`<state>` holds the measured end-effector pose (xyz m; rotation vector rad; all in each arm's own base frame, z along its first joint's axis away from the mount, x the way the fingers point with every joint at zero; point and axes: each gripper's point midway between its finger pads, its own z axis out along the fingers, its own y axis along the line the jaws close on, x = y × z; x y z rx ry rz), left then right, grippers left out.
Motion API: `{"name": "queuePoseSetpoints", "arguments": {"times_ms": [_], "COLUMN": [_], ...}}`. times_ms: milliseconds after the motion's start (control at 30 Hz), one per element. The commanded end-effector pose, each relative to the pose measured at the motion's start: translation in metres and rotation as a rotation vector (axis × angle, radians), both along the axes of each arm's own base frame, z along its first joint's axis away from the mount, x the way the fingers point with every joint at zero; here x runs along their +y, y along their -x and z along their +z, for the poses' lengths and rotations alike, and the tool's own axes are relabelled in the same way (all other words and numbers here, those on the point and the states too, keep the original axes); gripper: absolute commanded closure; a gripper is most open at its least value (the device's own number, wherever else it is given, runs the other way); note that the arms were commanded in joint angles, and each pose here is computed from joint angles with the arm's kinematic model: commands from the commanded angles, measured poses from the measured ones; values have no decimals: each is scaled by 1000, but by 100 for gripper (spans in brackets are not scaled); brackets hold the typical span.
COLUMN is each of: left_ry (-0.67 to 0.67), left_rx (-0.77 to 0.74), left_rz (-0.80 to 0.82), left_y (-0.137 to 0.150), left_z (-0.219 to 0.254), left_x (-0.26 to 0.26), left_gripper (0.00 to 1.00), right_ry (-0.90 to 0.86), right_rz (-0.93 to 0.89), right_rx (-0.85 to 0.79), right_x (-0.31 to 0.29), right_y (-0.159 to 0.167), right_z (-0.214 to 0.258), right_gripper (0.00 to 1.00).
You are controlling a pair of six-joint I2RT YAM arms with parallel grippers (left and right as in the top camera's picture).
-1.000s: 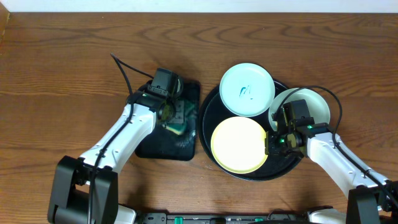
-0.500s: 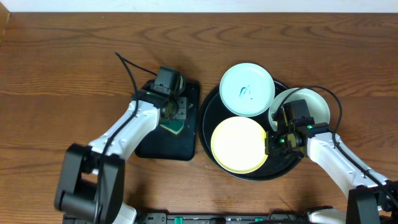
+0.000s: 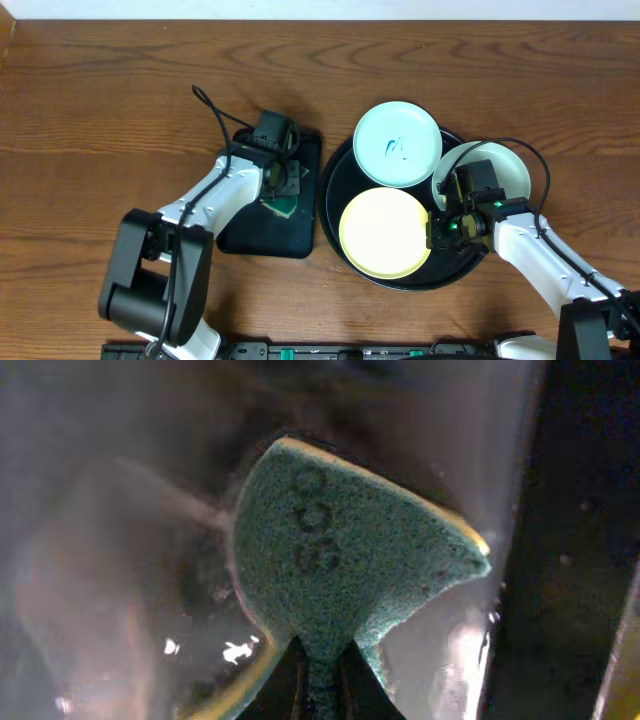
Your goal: Clean dirty plates on tray and stack at the side
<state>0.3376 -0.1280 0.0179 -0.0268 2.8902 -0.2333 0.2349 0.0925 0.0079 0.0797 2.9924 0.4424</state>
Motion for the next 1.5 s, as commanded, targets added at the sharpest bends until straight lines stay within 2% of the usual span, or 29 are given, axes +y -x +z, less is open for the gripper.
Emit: {"name": "queuePoseSetpoints", "arguments": {"times_ms": [0, 33, 67, 100, 133, 200, 300, 667, 900, 967, 1000, 1067, 1100, 1400, 1467], "left_ry": [54, 60, 66, 67, 66, 55, 42, 49, 19, 2, -10, -21, -31, -109, -110], "left_rx": [-53, -69, -84, -88, -85, -58, -23, -39, 30, 48, 62, 69, 70, 152, 154], "left_rz": [82, 81, 81, 81, 81, 82, 82, 78, 46, 25, 26, 28, 30, 39, 39], "left_y": [-1, -2, -3, -3, -2, 2, 7, 2, 8, 11, 13, 15, 16, 37, 37], "left_z": [31, 37, 42, 44, 44, 39, 31, 26, -7, -15, -20, -21, -21, -25, -25], "left_x": [-2, -2, -3, -3, -2, -1, 1, -2, -10, -12, -10, -8, -6, 10, 10], "left_gripper": [93, 90, 83, 67, 59, 50, 50, 54, 56, 64, 74, 88, 92, 93, 90], "right_ry": [20, 21, 20, 20, 20, 20, 20, 19, 18, 18, 18, 18, 18, 13, 10], "right_rz": [15, 15, 15, 15, 15, 15, 15, 15, 15, 15, 15, 15, 15, 45, 58], "right_rx": [9, 9, 9, 8, 8, 8, 8, 6, -1, -1, 0, 0, -1, -33, -59], "right_x": [0, 0, 0, 0, 0, 0, 0, 1, 1, 1, 1, 1, 1, 3, 4], "right_y": [4, 4, 4, 4, 4, 4, 4, 3, 2, 2, 2, 2, 2, -3, -7], "right_z": [-3, -3, -3, -3, -3, -3, -3, -3, -2, -2, -2, -2, -2, 5, 11], "right_gripper": [99, 99, 99, 99, 99, 99, 99, 99, 99, 99, 99, 99, 99, 99, 99]}}
